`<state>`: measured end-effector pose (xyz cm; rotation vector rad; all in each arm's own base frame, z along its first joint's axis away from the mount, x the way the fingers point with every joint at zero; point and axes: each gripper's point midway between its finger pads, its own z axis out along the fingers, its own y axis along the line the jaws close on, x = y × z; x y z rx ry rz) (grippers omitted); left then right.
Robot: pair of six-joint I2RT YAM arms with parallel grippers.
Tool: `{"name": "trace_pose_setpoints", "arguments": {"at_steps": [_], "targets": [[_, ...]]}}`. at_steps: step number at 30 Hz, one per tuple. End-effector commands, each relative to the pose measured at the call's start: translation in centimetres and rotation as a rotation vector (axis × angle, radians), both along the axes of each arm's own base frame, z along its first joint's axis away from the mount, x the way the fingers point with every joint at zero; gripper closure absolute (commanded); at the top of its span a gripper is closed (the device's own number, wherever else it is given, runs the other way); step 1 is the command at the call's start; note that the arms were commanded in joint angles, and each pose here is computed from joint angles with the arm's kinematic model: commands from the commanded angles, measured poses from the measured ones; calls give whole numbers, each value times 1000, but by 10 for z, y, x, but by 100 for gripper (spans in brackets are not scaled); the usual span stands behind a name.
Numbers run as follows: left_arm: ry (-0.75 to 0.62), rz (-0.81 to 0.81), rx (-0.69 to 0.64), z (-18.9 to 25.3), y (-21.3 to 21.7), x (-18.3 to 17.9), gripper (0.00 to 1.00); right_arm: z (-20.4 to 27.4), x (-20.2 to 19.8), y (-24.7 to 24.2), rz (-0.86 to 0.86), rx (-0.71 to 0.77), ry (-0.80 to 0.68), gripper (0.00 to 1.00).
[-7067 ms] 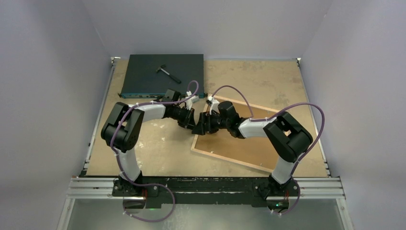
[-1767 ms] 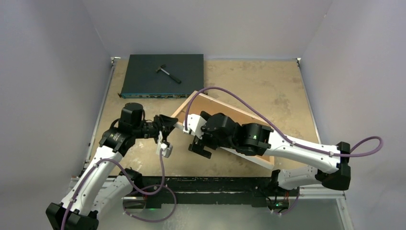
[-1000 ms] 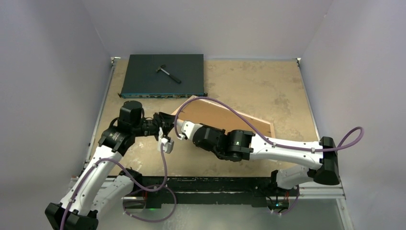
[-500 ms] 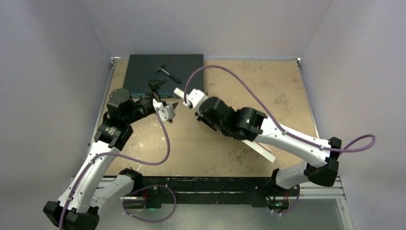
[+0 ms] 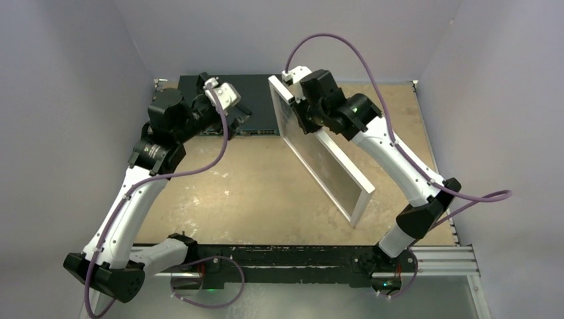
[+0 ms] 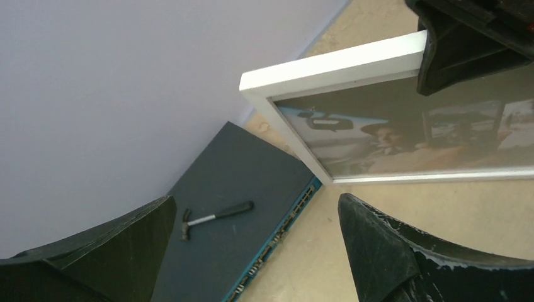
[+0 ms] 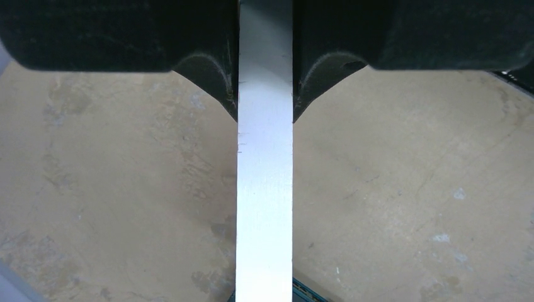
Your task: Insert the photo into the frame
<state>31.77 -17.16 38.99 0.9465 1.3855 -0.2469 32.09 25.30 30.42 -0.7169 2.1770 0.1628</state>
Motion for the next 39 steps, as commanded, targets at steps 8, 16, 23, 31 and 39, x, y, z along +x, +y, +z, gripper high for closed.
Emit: {"name": "trace_pose_setpoints", "arguments": {"at_steps": [8,16,23,31,39], "targets": [[269,155,-72,-7,17,13,0,43,115,-93,-244,366,-67,99],[416,174,-15,-40,24,20,0,5,132,-160,-335,459,6,100],[431,161,-6,-62,23,22,3,-26,99,-210,-443,456,12,100],[511,132,5,-91,15,27,10,-31,78,-276,-696,389,-94,100],[608,198,62,-126,31,28,1,-62,95,-280,-724,431,-133,100]]}}
